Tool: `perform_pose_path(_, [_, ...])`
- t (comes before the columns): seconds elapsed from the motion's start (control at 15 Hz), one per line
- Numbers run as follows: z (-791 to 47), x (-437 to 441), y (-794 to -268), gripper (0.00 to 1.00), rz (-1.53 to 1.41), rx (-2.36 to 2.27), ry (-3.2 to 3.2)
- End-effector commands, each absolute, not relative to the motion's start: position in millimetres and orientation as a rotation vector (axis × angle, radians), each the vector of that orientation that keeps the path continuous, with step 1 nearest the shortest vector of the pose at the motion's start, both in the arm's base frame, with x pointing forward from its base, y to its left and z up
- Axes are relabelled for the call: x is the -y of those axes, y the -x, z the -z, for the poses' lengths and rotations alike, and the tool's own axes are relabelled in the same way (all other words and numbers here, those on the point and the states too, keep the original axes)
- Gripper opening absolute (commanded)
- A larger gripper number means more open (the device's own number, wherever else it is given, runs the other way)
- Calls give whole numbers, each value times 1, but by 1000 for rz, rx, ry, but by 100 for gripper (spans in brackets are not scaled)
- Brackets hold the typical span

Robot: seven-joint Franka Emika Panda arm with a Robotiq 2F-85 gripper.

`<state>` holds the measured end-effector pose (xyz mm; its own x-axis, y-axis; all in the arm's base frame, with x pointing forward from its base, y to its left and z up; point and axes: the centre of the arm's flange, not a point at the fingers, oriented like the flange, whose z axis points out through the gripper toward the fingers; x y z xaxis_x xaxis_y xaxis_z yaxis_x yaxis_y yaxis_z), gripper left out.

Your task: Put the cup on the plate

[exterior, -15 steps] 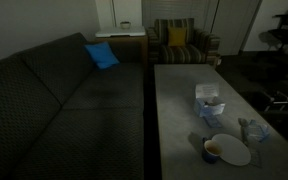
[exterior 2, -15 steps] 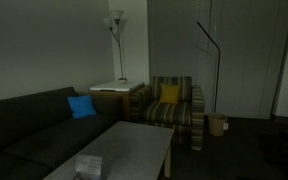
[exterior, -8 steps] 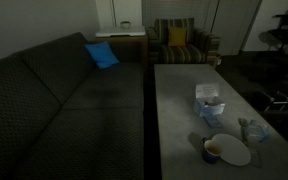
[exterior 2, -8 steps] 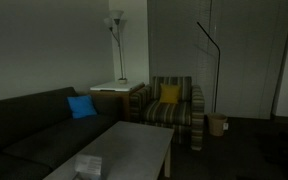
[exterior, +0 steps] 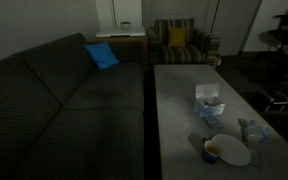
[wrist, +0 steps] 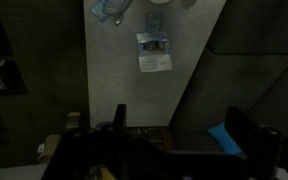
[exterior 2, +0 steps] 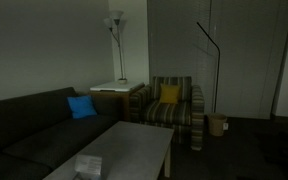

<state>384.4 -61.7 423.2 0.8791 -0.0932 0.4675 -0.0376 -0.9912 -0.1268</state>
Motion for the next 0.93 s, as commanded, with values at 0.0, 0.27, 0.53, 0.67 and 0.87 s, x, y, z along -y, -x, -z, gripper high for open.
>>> perform_pose_path(0.0, [-369,65,-447,100,820,-40,2869])
perform_pose_path(0.27, [-314,36,-476,100,771,53,2847])
perform_pose_path(0.53, [-332,7,-455,100,712,65,2844])
perform_pose_path(0.67, [-326,3,-466,100,675,78,2850])
perform_pose_path(0.87, [-326,4,-470,100,671,77,2856])
